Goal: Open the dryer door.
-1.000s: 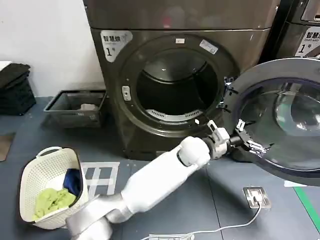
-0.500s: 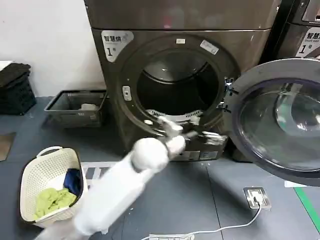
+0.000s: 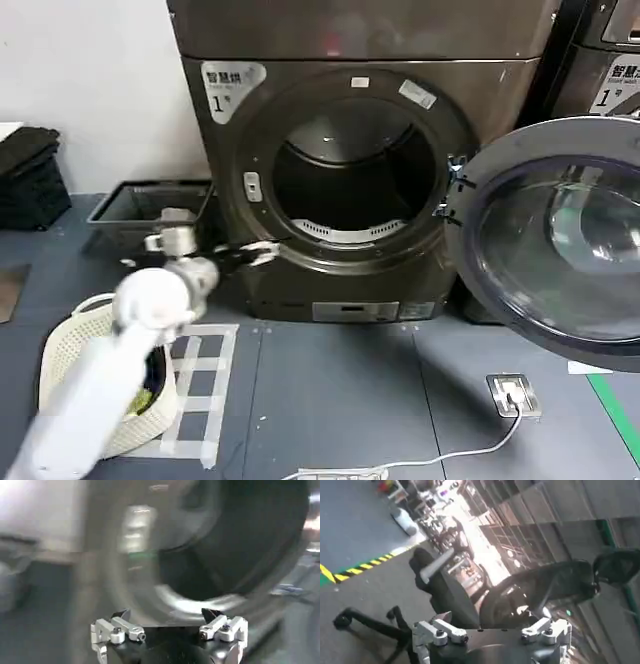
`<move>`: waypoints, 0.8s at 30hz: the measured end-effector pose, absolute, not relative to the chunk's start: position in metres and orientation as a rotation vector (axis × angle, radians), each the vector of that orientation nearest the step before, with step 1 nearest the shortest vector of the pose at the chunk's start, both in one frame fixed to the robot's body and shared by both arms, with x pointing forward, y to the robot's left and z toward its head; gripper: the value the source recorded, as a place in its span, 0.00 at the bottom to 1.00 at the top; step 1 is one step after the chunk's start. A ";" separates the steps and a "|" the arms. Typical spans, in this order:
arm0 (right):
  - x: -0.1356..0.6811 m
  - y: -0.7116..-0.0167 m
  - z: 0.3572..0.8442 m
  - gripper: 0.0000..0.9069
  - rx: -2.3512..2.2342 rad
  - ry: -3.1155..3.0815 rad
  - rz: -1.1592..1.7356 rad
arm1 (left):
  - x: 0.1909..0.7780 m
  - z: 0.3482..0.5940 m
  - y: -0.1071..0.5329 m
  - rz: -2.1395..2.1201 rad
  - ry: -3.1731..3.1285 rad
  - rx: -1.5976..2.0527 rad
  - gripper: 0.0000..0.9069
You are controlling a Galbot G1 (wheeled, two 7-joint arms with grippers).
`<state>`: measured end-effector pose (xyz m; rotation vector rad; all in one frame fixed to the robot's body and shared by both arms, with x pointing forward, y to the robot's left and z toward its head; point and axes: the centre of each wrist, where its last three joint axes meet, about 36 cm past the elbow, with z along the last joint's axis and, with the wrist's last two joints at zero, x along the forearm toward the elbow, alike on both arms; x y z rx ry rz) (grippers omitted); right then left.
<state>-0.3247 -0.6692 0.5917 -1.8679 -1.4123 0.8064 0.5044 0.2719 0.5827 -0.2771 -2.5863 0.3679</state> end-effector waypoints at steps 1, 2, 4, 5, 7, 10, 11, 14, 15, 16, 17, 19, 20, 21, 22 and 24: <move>-0.323 -0.670 0.592 1.00 -1.866 -1.416 0.810 | 0.505 0.582 0.281 0.372 -2.565 -0.213 1.00; -0.322 -0.670 0.592 1.00 -1.864 -1.419 0.813 | 0.504 0.582 0.287 0.380 -2.545 -0.167 1.00; -0.321 -0.671 0.593 1.00 -1.862 -1.422 0.815 | 0.502 0.583 0.298 0.402 -2.502 -0.092 1.00; -0.320 -0.671 0.593 1.00 -1.861 -1.423 0.817 | 0.501 0.583 0.303 0.408 -2.482 -0.053 1.00; -0.319 -0.672 0.595 1.00 -1.859 -1.426 0.821 | 0.499 0.584 0.313 0.423 -2.440 0.021 1.00; -0.318 -0.672 0.596 1.00 -1.856 -1.433 0.823 | 0.498 0.581 0.329 0.448 -2.367 0.108 1.00; -0.318 -0.672 0.597 1.00 -1.853 -1.437 0.827 | 0.497 0.580 0.333 0.455 -2.348 0.124 1.00; -0.318 -0.673 0.599 1.00 -1.849 -1.447 0.826 | 0.496 0.573 0.345 0.447 -2.299 0.198 1.00; -0.318 -0.674 0.599 1.00 -1.849 -1.450 0.827 | 0.496 0.569 0.349 0.444 -2.284 0.213 1.00; -0.317 -0.675 0.599 1.00 -1.848 -1.454 0.826 | 0.495 0.564 0.353 0.438 -2.265 0.237 1.00; -0.316 -0.676 0.599 1.00 -1.849 -1.460 0.825 | 0.495 0.559 0.357 0.436 -2.244 0.253 1.00; -0.314 -0.678 0.600 1.00 -1.849 -1.472 0.824 | 0.495 0.550 0.365 0.439 -2.204 0.278 1.00; -0.313 -0.679 0.601 1.00 -1.848 -1.475 0.825 | 0.495 0.546 0.368 0.436 -2.188 0.292 1.00; -0.312 -0.680 0.601 1.00 -1.846 -1.480 0.827 | 0.496 0.541 0.373 0.436 -2.168 0.306 1.00; -0.311 -0.681 0.602 1.00 -1.845 -1.483 0.827 | 0.497 0.537 0.378 0.436 -2.149 0.321 1.00; -0.309 -0.682 0.603 1.00 -1.842 -1.491 0.827 | 0.497 0.526 0.388 0.430 -2.110 0.362 1.00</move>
